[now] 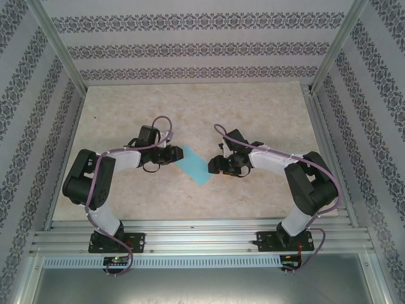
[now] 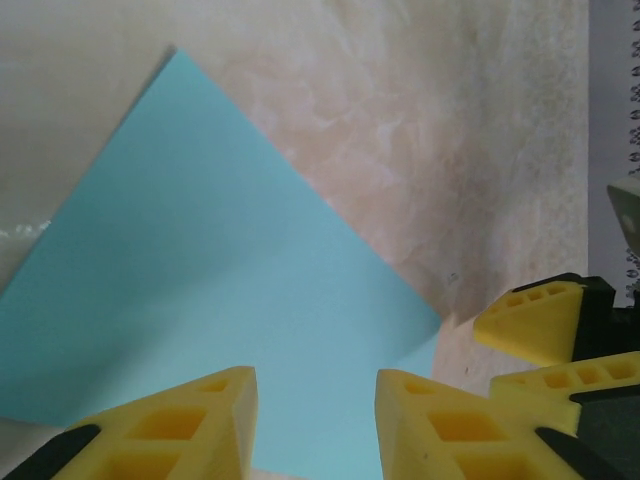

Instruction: Fold a paper plane with a square sheet of paper (fold left side to right side)

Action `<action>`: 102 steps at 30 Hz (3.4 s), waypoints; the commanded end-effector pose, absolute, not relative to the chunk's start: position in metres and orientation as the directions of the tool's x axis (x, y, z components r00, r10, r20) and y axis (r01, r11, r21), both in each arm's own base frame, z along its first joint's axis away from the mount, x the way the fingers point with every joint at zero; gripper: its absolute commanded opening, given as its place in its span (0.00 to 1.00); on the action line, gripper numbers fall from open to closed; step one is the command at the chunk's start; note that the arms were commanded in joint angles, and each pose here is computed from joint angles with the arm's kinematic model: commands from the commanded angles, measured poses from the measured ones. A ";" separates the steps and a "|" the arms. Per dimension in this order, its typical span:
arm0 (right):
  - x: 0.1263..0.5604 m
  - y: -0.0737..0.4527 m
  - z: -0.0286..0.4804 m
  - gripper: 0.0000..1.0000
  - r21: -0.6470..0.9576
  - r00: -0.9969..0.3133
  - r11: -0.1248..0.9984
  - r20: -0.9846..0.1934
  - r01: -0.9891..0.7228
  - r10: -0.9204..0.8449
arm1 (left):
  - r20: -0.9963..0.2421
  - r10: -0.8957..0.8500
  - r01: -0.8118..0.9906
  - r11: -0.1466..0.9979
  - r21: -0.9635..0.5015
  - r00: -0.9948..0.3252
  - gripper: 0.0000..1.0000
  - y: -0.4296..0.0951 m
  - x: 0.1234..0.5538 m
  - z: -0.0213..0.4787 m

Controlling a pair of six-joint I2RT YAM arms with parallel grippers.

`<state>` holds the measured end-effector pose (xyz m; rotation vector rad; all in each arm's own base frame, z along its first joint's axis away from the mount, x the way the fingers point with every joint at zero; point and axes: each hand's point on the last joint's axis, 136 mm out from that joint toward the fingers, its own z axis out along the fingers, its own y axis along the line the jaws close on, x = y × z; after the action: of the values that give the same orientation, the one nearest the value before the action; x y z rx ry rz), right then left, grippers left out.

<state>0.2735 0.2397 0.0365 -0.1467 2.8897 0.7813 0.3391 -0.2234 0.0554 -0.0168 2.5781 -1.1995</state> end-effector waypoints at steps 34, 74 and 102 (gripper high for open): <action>0.287 0.271 0.030 0.60 0.542 -0.992 0.831 -0.104 -0.122 -0.077 | -0.240 -0.104 0.093 0.723 -0.685 -0.965 0.33 -0.214 0.332 0.018; 0.286 0.296 0.071 0.57 0.561 -0.981 0.805 -0.143 -0.192 -0.134 | -0.239 -0.099 0.096 0.721 -0.687 -0.966 0.34 -0.214 0.331 0.016; 0.278 0.331 0.072 0.54 0.628 -0.974 0.744 -0.142 -0.227 -0.178 | -0.236 -0.109 0.097 0.691 -0.717 -0.965 0.33 -0.220 0.336 0.023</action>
<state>0.2815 0.3183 0.0771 -0.3291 2.8774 0.9667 0.3374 -0.2179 0.0298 -0.0164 2.6350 -1.1280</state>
